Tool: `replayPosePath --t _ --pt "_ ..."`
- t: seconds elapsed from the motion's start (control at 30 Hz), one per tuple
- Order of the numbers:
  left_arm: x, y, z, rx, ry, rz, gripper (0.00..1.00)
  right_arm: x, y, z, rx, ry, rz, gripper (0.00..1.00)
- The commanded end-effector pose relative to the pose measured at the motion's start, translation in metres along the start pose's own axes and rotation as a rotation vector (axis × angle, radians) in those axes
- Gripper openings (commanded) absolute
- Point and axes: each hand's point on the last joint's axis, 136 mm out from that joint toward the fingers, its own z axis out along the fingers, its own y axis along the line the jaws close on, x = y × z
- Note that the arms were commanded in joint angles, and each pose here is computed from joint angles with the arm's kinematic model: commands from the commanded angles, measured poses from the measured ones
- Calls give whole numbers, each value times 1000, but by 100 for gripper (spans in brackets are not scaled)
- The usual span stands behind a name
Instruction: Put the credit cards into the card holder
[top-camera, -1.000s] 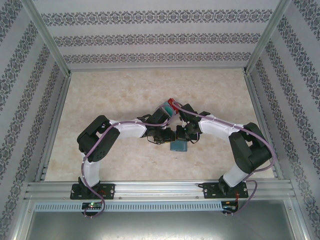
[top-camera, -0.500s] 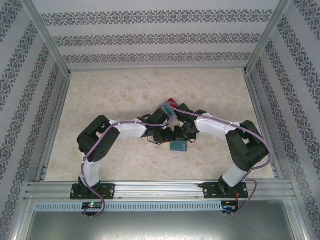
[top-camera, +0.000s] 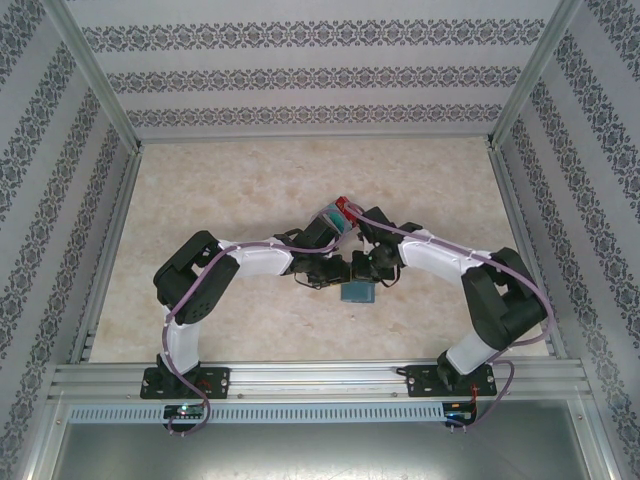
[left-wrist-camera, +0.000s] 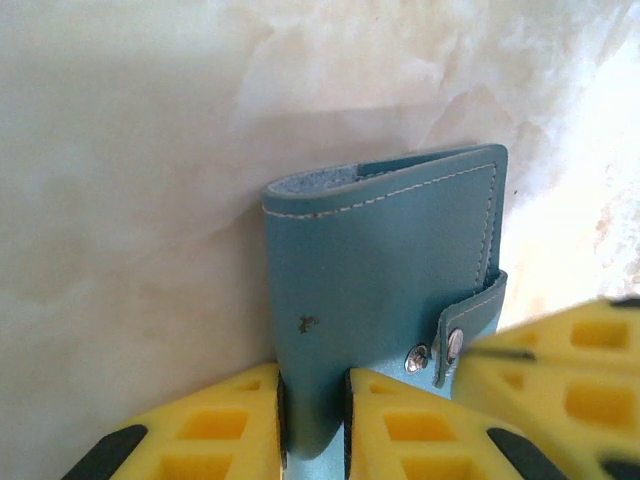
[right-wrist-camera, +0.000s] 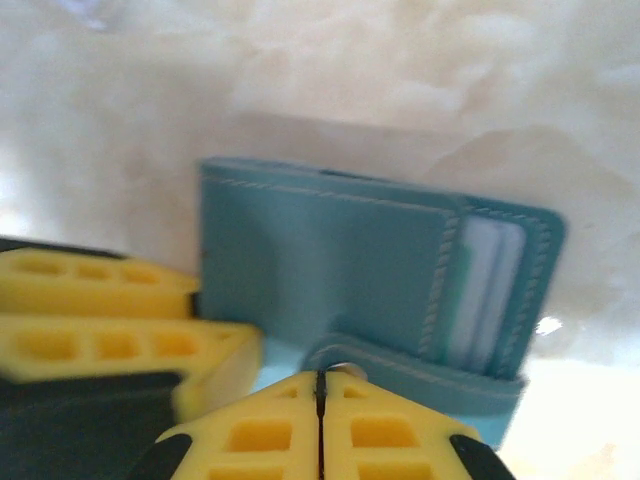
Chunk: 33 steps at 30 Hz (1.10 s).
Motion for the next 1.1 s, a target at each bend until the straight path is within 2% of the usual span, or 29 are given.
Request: replayPosePath --t 0.0,0.2,0.3,0.53,0.63,0.8,1.07 --pt "2 -4 2 12 -20 12 23 4 16 -17 -42 24 -30 12" --pt "-3 -12 -6 67 -62 -5 25 9 -11 -12 141 14 -30 26" --pt "-4 -10 -10 64 -86 -9 25 5 -20 -13 187 0 -23 26" --pt "-4 -13 -15 109 -107 -10 28 -3 -2 -8 167 12 -61 31" --pt "-5 -13 -19 121 -128 -9 33 -3 1 -6 160 21 -63 32" --pt "-8 -7 -32 118 -189 -18 37 -2 -7 -3 230 40 -69 32" --pt "-8 9 -42 79 -235 -46 37 -5 -10 4 317 52 -123 32"
